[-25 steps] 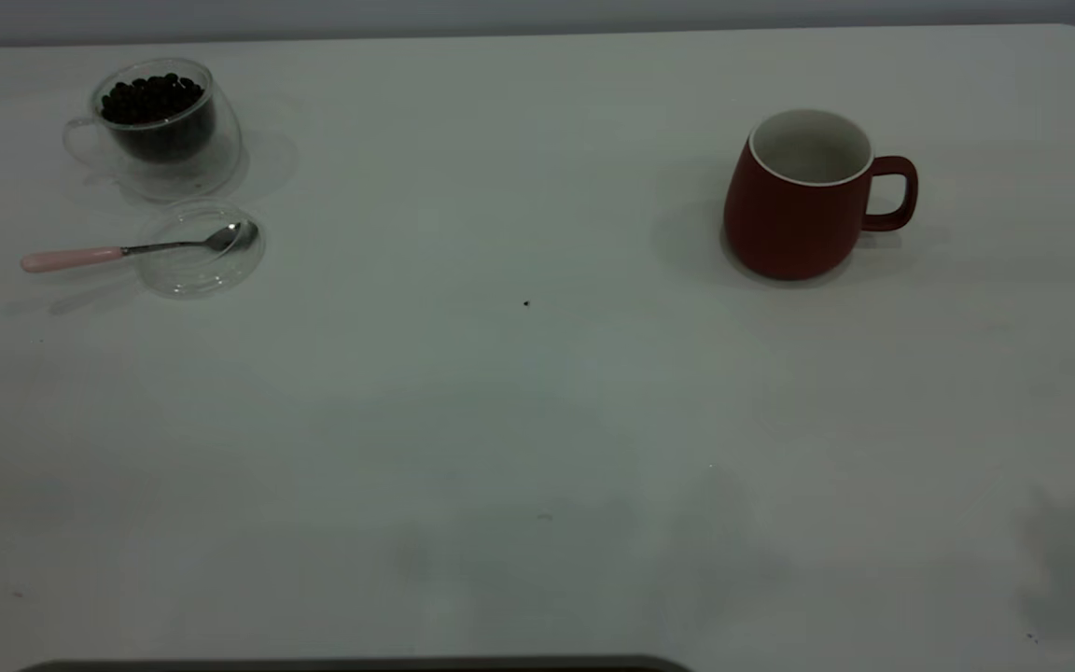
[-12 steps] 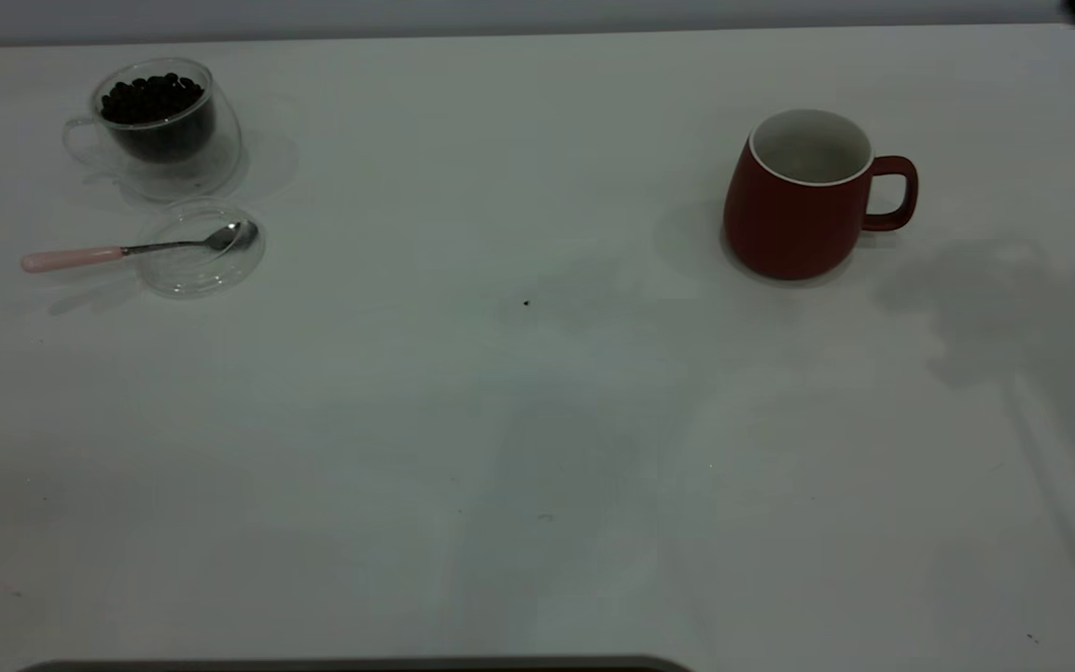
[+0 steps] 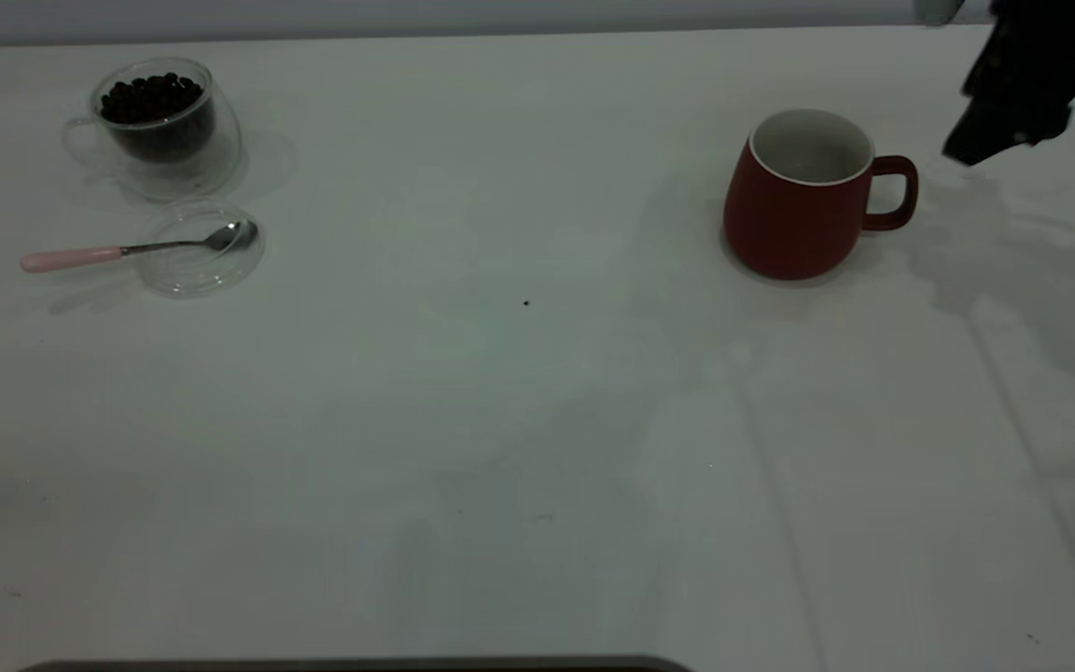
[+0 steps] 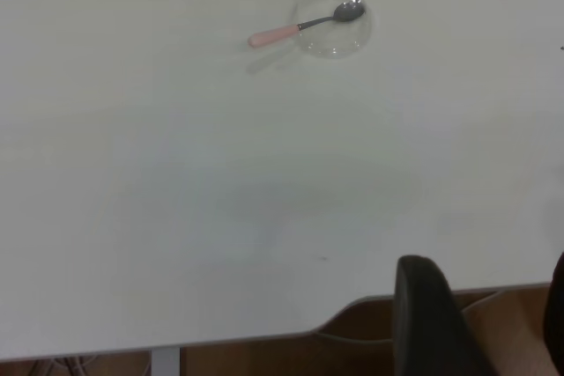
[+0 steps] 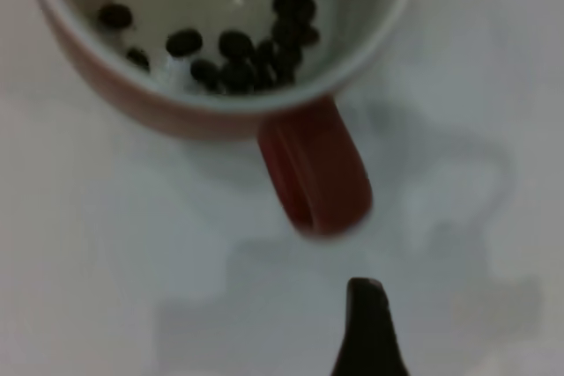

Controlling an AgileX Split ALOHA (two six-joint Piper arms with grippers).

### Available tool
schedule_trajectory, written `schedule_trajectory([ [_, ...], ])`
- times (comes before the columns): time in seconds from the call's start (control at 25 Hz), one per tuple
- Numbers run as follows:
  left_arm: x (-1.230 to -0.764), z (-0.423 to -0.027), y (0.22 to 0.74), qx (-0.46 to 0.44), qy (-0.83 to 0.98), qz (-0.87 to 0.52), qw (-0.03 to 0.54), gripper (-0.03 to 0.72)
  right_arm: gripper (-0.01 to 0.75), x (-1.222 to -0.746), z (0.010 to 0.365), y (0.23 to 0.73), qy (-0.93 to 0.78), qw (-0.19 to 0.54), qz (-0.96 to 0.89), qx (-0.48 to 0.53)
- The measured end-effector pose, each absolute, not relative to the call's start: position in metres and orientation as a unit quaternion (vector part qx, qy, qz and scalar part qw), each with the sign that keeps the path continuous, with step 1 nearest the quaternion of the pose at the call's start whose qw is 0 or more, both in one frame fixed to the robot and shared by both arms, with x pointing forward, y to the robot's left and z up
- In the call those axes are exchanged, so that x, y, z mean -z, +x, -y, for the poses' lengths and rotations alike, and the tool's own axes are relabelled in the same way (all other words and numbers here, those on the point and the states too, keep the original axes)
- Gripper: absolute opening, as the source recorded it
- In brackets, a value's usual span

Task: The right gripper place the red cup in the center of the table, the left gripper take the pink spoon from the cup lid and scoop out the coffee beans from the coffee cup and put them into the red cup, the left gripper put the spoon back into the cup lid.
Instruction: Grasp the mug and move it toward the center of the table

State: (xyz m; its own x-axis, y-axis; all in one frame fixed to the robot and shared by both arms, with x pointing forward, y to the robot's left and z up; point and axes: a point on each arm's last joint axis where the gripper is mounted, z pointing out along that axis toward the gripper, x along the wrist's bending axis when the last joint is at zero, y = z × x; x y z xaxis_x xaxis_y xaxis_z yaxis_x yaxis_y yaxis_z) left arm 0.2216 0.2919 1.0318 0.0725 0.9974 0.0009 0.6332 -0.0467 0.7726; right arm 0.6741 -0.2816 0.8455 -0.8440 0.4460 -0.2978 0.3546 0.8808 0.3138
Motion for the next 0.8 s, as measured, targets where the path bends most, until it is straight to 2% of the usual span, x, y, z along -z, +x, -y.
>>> schedule_trajectory([
  [0.4,-1.032,-0.292,0.222,-0.291,0.662,-0.616,0.313,0.380,0.583,-0.803,0.267,0.675,0.183,0.145,-0.958,-0.164],
  [0.56,-1.032,-0.292,0.222,-0.291,0.662,-0.616,0.313,0.380,0.583,-0.803,0.249,0.676,0.176,0.149,-0.954,-0.190],
  [0.8,-1.032,-0.292,0.222,-0.291,0.662,-0.616,0.313,0.380,0.583,-0.808,0.202,0.674,0.151,0.158,-0.946,-0.239],
])
